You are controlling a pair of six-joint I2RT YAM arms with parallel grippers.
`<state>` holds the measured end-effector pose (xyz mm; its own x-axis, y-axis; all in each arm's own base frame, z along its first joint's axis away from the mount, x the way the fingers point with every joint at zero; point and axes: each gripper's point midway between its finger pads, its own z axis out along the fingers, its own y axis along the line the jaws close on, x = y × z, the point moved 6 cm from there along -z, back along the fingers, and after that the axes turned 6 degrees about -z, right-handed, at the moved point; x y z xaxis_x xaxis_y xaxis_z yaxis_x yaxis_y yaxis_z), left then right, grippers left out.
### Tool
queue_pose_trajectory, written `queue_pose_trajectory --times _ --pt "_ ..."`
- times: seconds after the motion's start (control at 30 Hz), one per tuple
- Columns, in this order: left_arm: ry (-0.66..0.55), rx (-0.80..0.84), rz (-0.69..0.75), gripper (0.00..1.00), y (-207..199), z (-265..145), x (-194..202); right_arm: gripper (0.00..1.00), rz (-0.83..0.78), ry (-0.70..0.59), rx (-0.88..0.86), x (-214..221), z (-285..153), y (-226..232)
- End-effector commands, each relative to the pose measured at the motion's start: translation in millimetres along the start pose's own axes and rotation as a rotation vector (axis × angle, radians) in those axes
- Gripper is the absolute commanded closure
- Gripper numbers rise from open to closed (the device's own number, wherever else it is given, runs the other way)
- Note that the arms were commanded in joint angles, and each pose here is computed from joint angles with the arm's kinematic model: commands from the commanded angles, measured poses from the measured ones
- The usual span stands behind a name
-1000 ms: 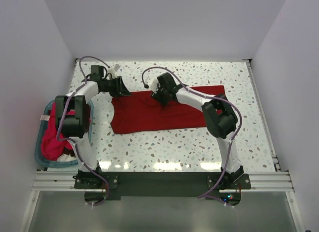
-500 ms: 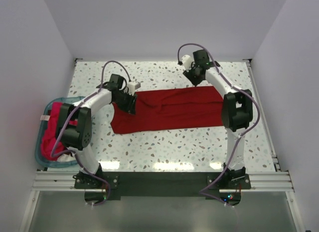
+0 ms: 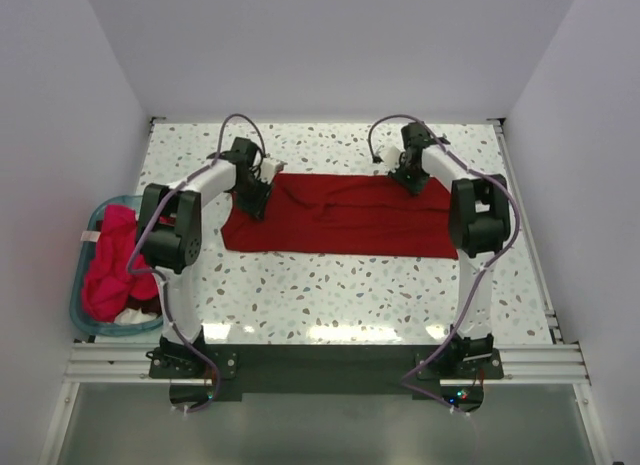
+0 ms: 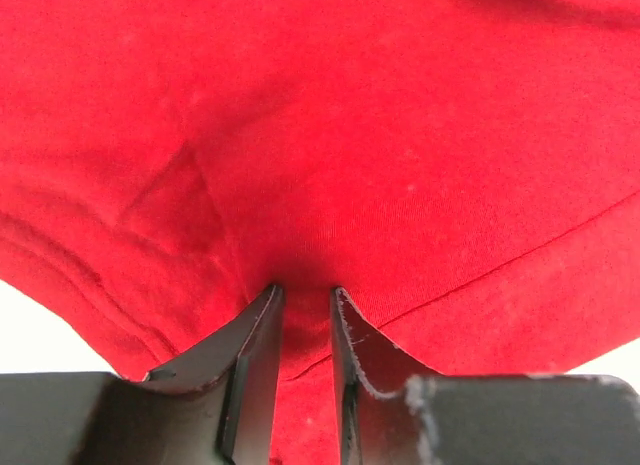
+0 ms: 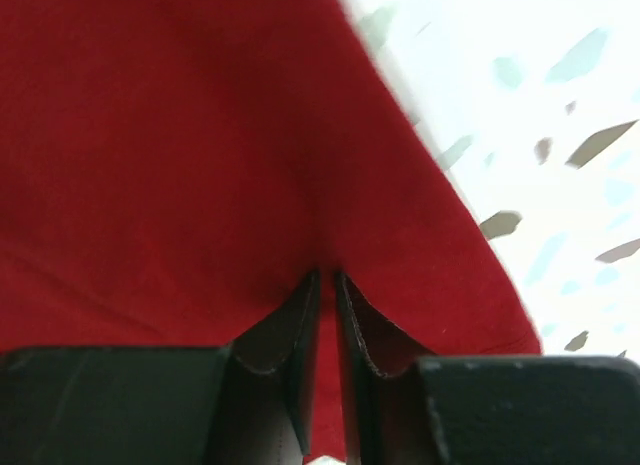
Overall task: Fold and stack the t-shirts
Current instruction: Fold the tshirt
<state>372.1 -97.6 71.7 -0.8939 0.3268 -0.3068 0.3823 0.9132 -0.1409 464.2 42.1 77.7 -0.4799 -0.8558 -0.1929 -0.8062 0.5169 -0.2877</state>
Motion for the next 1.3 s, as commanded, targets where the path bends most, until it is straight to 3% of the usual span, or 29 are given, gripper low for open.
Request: queue_pose_trajectory --times 0.0,0.07,0.1,0.17,0.2,0.27,0.33,0.37,0.5,0.73,0.9,1.07,1.27 --pt "0.029 -0.112 0.034 0.7 46.2 33.0 -27.2 0.84 -0.088 0.099 -0.12 35.6 -7.4 32.6" --pt "0.018 -0.124 0.026 0.71 66.6 37.8 -50.4 0.86 -0.119 0.084 -0.181 41.4 -25.0 62.5" --pt "-0.057 -0.135 0.049 0.71 79.5 42.5 -87.3 0.87 -0.136 0.134 -0.251 57.7 -29.7 90.2" --pt "-0.124 -0.132 0.088 0.68 85.2 40.6 -122.2 0.87 -0.189 0.043 -0.324 45.0 -63.6 129.5" --pt "-0.232 -0.123 0.132 0.66 86.4 31.3 -158.6 0.87 -0.193 0.062 -0.419 56.2 -73.4 162.1" --pt "-0.367 -0.142 0.166 0.58 85.6 11.5 -191.3 0.85 -0.22 -0.045 -0.527 40.3 -101.1 201.3" --pt "-0.48 -0.109 0.18 0.51 73.7 -23.1 -202.6 0.82 -0.142 -0.111 -0.537 30.5 -127.7 208.1" --pt "-0.595 -0.12 0.195 0.45 70.4 -41.2 -216.2 0.82 -0.125 -0.123 -0.546 26.8 -133.5 207.0" --pt "-0.728 -0.085 0.18 0.33 44.3 -99.4 -193.0 0.82 -0.102 -0.137 -0.444 16.7 -131.6 175.2" --pt "-0.616 0.068 0.066 0.33 18.3 -110.5 -152.1 0.84 -0.179 -0.043 -0.351 10.6 -83.1 150.7" --pt "-0.56 0.098 0.014 0.34 11.1 -107.1 -120.5 0.9 -0.2 0.049 -0.377 18.1 -53.0 155.9" --pt "-0.487 0.11 -0.022 0.37 8.4 -100.1 -101.9 0.93 -0.264 0.114 -0.488 37.7 -55.0 204.3" --pt "-0.382 0.135 -0.036 0.4 3.9 -84.9 -84.1 0.92 -0.353 0.121 -0.607 41.1 -90.1 291.4"
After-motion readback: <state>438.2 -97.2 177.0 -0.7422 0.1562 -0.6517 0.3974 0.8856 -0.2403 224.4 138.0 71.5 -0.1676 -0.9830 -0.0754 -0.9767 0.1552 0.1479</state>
